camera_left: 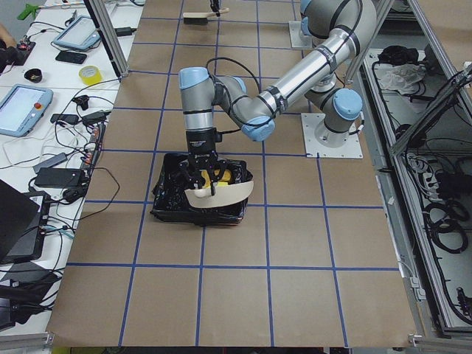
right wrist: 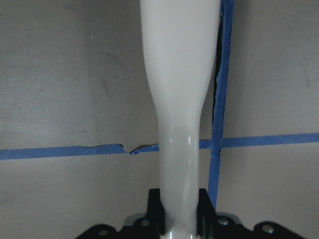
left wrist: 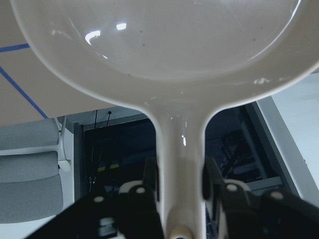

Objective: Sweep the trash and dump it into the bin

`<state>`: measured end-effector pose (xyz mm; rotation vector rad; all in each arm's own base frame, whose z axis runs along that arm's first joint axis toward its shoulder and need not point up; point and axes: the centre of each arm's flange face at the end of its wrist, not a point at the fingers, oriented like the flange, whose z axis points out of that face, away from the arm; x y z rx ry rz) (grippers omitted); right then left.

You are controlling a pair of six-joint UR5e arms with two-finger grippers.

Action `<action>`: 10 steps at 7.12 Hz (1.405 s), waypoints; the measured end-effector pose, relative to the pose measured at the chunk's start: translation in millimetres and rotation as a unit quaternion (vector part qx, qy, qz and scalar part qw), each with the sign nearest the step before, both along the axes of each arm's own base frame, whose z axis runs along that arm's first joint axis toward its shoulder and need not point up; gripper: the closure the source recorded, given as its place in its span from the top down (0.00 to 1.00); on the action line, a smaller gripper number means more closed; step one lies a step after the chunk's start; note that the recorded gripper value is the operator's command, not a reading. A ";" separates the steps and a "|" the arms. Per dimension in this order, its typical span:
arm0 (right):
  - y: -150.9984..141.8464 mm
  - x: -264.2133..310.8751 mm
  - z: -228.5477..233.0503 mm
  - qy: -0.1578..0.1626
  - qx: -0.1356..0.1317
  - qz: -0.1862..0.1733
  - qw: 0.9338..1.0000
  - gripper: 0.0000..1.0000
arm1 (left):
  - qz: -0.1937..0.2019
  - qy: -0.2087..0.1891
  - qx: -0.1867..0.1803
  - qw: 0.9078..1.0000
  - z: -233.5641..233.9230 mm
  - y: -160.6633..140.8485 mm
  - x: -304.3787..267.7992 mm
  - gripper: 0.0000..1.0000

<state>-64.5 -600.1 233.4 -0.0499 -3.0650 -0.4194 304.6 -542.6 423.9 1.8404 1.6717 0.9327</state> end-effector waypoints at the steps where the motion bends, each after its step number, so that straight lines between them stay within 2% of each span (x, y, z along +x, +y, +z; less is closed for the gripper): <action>1: 0.0 0.0 0.1 0.000 0.000 0.000 1.000 0.79 | -0.008 -0.006 0.000 1.000 4.2 -1.7 -3.9 0.00; 3: -0.2 0.0 0.2 0.000 -0.001 0.000 1.000 0.84 | -0.016 -0.021 0.006 1.000 7.4 -6.3 -5.8 0.00; 5: -1.9 -0.4 4.8 0.001 -0.007 -0.002 1.000 1.00 | -0.016 -0.067 0.005 0.998 7.0 -20.9 -34.9 0.00; 6: -4.9 -1.3 16.3 0.006 -0.020 -0.004 1.000 1.00 | -0.016 -0.088 0.003 0.996 8.4 -28.8 -59.8 0.00; 8: -5.0 0.6 75.9 0.023 -0.073 -0.007 0.997 1.00 | -0.019 -0.109 0.005 0.994 5.7 -34.7 -92.6 0.00; 10: 19.5 24.6 163.6 0.030 -0.126 0.003 0.992 1.00 | -0.025 -0.108 -0.005 0.994 12.3 -36.0 -98.0 0.00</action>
